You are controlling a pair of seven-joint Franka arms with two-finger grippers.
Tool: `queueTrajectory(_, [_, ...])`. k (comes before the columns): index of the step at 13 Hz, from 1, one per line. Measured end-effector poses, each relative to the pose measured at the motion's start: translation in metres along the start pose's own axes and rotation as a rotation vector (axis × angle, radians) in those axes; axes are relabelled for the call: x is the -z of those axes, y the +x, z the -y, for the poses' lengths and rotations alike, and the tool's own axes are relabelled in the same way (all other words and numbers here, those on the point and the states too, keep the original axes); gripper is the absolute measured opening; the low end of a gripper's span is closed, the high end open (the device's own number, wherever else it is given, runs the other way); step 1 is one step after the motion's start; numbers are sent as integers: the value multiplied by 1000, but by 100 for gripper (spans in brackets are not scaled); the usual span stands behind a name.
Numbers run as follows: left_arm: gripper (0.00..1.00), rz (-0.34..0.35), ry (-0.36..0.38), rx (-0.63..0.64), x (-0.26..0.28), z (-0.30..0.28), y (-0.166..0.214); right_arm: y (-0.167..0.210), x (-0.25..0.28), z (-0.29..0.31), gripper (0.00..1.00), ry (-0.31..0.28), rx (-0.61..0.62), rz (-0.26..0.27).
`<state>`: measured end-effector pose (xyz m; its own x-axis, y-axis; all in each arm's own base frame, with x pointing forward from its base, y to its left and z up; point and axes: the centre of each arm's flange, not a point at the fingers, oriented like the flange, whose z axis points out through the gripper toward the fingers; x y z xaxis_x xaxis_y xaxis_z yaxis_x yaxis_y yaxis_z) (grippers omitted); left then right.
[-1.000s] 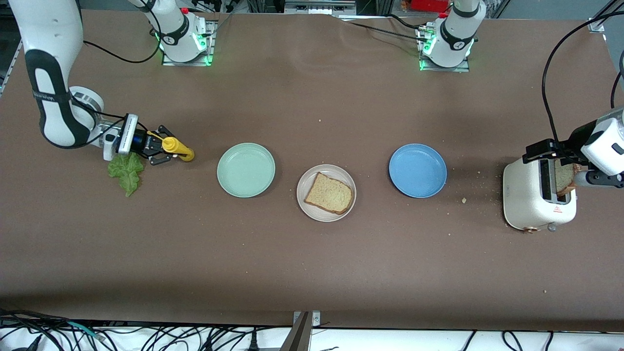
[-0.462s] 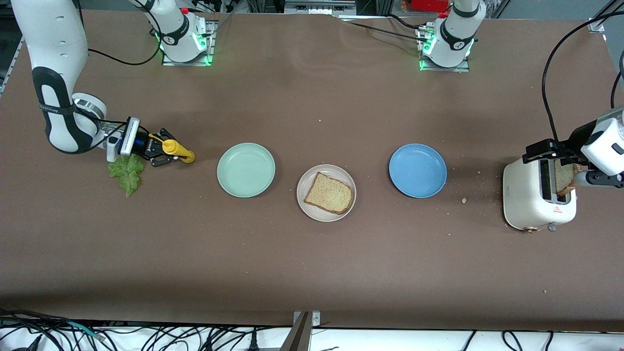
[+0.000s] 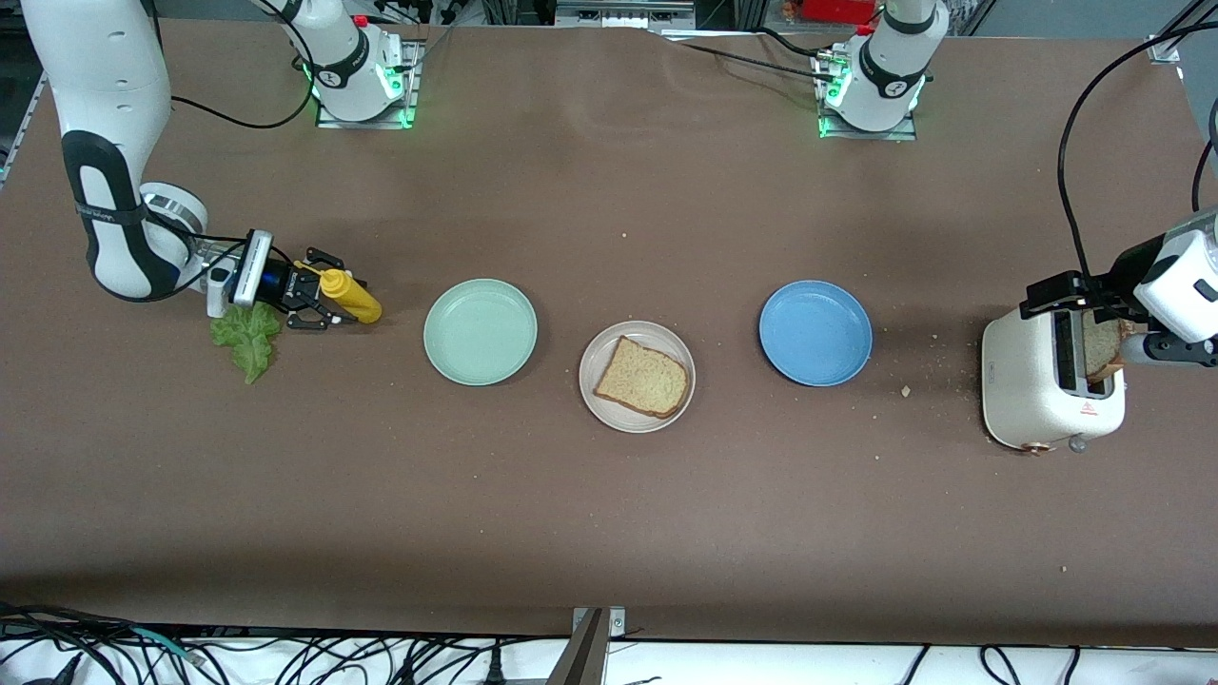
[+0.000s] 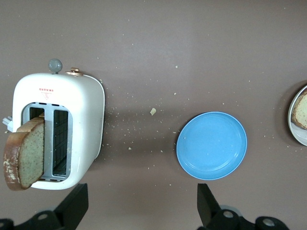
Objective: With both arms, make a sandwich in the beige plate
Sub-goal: 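Lower the bottle with the right gripper onto the table and release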
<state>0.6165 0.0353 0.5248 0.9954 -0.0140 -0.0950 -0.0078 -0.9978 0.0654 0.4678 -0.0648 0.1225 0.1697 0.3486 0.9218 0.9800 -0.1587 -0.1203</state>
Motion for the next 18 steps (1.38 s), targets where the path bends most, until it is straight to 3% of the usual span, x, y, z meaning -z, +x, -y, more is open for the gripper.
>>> queueTrajectory(2, [100, 0, 0, 0, 0, 0, 0, 7, 9, -12, 98, -12, 0, 6])
queueTrajectory(7, [100, 0, 0, 0, 0, 0, 0, 38, 80, -60, 98, 54, -27, 114])
queueTrajectory(18, [100, 0, 0, 0, 0, 0, 0, 55, 162, -83, 98, 81, -179, 335])
